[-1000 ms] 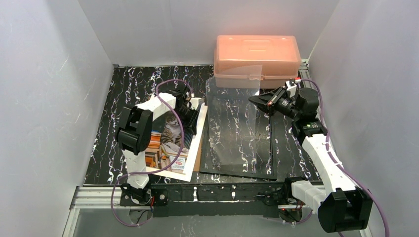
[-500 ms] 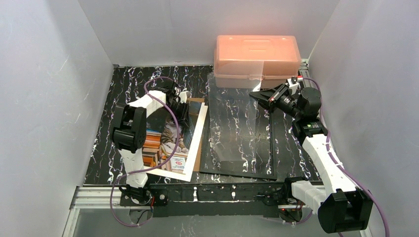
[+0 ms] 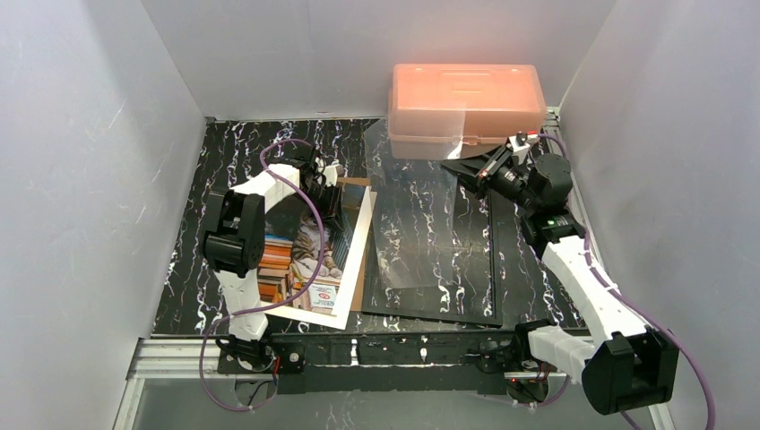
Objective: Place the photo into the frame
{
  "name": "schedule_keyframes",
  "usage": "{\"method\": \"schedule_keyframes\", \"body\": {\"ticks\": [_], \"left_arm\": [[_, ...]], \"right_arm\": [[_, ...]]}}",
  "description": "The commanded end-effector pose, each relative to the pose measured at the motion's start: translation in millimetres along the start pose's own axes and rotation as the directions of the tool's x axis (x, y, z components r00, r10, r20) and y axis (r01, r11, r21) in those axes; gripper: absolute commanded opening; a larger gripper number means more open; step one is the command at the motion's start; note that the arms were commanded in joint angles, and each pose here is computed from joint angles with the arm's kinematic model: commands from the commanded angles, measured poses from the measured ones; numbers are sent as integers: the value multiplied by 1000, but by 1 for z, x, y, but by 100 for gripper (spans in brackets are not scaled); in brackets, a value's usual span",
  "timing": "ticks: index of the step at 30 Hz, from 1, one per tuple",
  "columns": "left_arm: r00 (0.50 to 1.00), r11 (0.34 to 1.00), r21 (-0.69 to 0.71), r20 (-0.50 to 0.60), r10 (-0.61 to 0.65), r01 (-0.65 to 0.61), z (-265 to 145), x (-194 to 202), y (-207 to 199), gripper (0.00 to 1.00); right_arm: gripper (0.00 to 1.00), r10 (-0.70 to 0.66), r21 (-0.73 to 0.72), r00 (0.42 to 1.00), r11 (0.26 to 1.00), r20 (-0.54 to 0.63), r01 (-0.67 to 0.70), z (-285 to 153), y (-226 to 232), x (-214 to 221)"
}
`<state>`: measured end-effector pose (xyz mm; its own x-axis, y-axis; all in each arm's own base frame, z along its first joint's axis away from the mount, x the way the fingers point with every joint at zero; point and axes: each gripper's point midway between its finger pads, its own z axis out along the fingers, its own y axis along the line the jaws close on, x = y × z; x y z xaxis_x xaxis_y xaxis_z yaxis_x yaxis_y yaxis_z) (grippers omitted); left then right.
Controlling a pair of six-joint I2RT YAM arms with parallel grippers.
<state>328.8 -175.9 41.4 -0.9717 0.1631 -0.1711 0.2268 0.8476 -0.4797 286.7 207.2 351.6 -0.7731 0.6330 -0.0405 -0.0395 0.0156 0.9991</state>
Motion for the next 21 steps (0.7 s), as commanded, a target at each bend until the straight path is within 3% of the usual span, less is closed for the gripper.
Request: {"method": "schedule_keyframes", "body": {"ticks": [1,10,15,21], "left_arm": [[999,1000,10,46,23,-24,-18,-6,-10,22],[999,1000,4,46,21,-21,-18,-5,-9,22],[999,1000,-4,39,27,-27,-18,-3,-7,22],[999,1000,-1,31,30,-30,-16,0,-6,23]], "right_arm": [[1,-40,-89,999,995,-25,37,17,29,15],[1,-64,-74,994,996,-85,58,43,20,39],[1,-64,43,994,997,-86,67,39,-32,35],[1,-163,234,979,954,-121,188,22,-100,6]]}}
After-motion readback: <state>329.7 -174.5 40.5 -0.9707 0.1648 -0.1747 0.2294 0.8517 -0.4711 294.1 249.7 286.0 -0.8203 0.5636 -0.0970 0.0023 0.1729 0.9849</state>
